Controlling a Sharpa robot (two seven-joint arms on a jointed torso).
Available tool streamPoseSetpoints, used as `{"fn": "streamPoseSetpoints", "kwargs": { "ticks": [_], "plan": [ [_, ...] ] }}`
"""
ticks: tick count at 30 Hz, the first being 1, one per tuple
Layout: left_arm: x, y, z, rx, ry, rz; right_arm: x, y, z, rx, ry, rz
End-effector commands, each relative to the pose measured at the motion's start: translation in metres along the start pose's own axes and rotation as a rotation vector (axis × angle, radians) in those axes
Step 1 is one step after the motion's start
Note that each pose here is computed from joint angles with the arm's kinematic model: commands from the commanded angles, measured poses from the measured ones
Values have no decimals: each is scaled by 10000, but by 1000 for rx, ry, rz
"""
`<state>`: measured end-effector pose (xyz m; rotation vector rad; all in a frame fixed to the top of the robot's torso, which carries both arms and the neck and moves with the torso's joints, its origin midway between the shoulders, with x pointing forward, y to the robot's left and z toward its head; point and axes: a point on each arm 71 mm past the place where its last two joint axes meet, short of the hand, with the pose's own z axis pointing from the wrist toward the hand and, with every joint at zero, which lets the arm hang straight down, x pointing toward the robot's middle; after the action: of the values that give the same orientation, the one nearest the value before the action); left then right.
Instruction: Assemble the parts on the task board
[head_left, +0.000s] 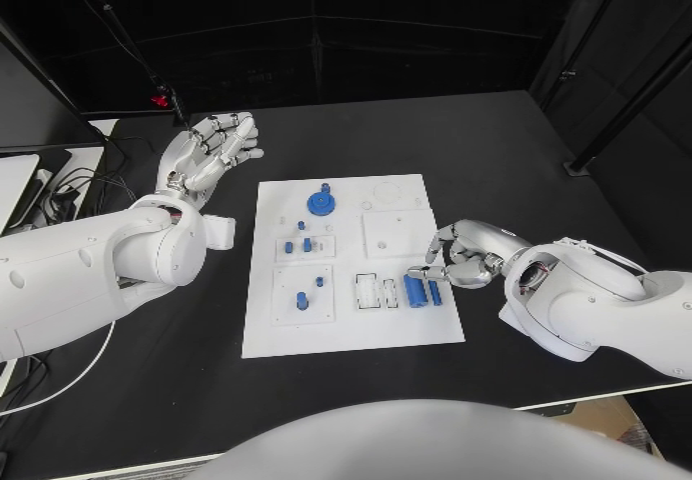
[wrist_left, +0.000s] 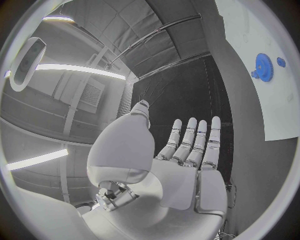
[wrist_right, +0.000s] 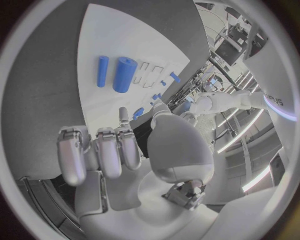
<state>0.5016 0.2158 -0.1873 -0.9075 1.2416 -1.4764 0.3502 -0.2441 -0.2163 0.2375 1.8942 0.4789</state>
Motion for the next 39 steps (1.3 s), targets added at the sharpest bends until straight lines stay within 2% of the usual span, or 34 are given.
{"fn": "streamPoseSetpoints", "kwargs": {
  "ticks": [1,22,39],
  "plan": [
    [2,-79,4,103,3,-3,38,-4,8,57,34,-140],
    [-16,-72,1,105,0,-1,206,161,110,92,133,-258],
    [-35,-73,-15,103,0,-3,288,246,225,99,141,-372]
  ]
}}
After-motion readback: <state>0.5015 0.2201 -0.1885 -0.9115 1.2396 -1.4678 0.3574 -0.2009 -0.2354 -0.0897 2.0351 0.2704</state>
